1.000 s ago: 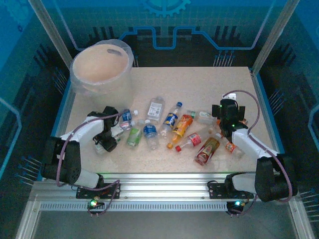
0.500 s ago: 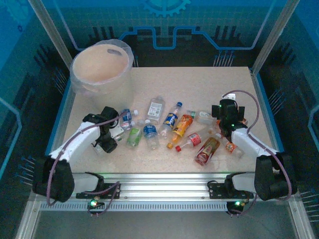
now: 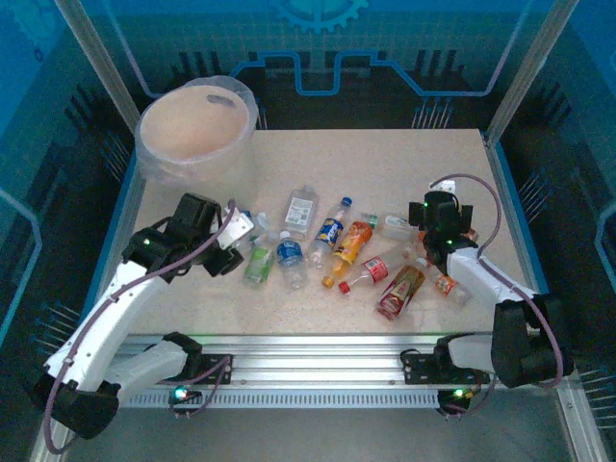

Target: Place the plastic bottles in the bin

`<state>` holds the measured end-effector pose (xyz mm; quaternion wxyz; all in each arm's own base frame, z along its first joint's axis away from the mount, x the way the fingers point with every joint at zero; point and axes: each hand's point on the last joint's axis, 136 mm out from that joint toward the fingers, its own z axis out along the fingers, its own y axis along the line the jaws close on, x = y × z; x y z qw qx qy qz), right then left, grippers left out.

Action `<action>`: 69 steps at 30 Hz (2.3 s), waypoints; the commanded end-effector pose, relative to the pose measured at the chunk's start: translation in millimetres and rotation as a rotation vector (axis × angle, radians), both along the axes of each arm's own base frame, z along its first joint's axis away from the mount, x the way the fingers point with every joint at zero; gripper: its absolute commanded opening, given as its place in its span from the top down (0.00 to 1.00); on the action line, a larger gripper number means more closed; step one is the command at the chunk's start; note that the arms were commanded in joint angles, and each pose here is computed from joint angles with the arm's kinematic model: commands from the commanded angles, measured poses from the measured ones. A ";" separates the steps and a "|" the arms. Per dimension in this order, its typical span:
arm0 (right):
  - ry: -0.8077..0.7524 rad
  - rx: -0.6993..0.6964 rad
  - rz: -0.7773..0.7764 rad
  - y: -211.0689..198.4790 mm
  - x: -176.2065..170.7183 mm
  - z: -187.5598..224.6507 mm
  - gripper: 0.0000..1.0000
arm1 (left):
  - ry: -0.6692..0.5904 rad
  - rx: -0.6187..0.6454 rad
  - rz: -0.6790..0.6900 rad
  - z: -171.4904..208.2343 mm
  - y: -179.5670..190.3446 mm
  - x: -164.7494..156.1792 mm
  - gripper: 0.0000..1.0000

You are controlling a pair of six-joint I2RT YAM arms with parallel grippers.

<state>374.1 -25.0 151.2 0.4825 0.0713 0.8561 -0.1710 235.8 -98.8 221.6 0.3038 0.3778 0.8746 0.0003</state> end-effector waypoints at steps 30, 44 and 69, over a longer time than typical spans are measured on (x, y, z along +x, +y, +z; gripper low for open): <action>-0.035 0.021 -0.002 -0.7 0.6 10.7 0.00 | -0.575 -0.357 0.440 250.4 55.6 191.2 0.62; -0.015 0.029 0.011 1.8 2.3 6.1 0.00 | -0.369 -0.207 0.605 151.4 118.2 246.1 0.60; 0.003 0.031 0.024 5.3 7.2 1.1 0.00 | -0.022 -0.002 0.625 -8.9 135.6 274.6 0.48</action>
